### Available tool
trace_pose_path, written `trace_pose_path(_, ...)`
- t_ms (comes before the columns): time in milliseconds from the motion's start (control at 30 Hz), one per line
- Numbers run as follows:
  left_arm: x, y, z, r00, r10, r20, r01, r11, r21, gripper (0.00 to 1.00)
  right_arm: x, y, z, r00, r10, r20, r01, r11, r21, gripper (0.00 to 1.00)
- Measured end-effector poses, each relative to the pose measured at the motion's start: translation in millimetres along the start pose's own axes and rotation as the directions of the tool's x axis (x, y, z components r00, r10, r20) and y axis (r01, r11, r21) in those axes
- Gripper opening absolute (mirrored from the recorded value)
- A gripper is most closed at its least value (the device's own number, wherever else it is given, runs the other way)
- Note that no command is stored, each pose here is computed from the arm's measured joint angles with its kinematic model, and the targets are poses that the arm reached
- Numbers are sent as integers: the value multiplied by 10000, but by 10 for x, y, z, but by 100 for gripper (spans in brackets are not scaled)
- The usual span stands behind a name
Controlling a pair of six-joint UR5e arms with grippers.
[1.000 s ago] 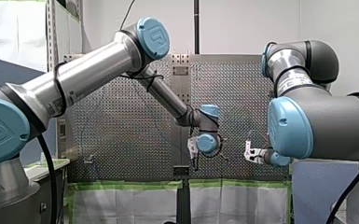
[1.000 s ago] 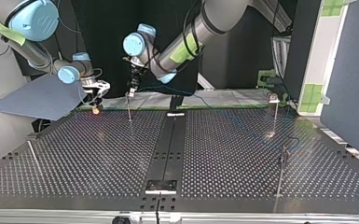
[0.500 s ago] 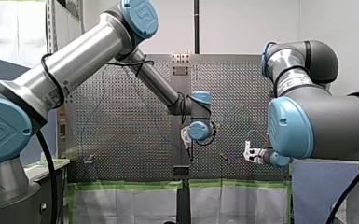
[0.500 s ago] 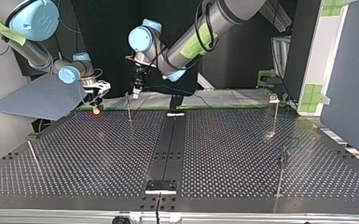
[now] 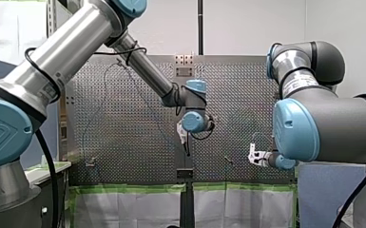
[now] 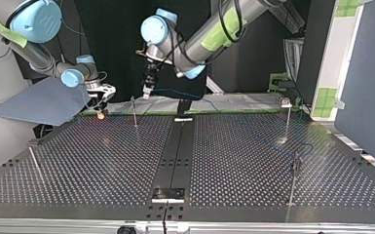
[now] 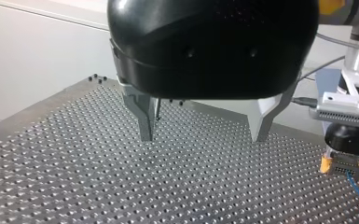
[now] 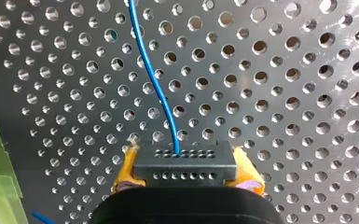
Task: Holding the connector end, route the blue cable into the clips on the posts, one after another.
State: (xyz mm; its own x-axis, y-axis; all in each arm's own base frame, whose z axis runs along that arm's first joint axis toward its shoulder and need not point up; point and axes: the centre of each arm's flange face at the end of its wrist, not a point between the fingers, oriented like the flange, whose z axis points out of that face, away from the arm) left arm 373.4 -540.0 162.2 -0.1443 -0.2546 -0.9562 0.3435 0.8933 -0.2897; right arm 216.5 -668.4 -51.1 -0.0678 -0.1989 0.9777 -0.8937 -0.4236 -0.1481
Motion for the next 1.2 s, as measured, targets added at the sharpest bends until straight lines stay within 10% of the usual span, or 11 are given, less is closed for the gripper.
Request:
trace_pose_path(733,-638,296,-626,9941,-814,717,820,9966,-51,100,-21,0,-5,10000,19,55,-19,10000,-4,0)
trace_pose_path(1200,-1055,459,-1011,9593,-2203,1764,2064,9740,938,100,-6,-4,4,9992,-385,50,386,9993,-26,0)
